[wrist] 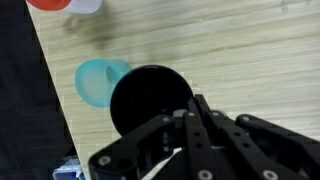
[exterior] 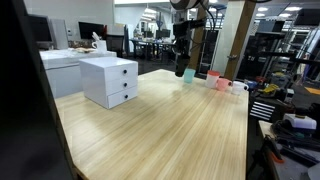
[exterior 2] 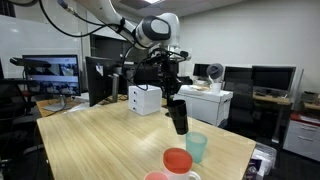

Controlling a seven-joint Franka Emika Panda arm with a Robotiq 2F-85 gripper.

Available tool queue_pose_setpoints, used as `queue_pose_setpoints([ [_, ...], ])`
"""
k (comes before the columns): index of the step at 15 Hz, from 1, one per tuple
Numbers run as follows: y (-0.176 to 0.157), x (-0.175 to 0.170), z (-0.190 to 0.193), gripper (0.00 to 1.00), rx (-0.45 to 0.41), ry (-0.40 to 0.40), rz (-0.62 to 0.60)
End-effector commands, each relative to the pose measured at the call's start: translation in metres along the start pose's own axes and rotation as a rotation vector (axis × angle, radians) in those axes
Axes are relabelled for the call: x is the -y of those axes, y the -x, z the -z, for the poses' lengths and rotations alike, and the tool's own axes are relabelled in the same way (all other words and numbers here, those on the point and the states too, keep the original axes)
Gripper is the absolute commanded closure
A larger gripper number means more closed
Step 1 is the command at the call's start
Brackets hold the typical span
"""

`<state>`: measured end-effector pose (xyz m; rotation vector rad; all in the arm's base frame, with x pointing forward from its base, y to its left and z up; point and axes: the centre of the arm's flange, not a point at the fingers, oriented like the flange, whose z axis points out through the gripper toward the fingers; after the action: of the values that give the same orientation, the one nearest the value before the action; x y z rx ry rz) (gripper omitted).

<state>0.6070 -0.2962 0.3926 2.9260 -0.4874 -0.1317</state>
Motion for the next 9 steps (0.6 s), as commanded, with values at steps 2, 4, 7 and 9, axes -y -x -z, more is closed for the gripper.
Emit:
queue_pose_setpoints([
  [2,-0.037,-0.028,0.0,0.96,0.012,0.005,-0.069],
  [4,-0.045,-0.043,-0.003,0.96,0.014,0.006,-0.101],
  [7,-0.049,-0.064,-0.005,0.96,0.013,0.005,-0.145],
  [9,-0.049,-0.076,-0.006,0.96,0.021,0.016,-0.166],
])
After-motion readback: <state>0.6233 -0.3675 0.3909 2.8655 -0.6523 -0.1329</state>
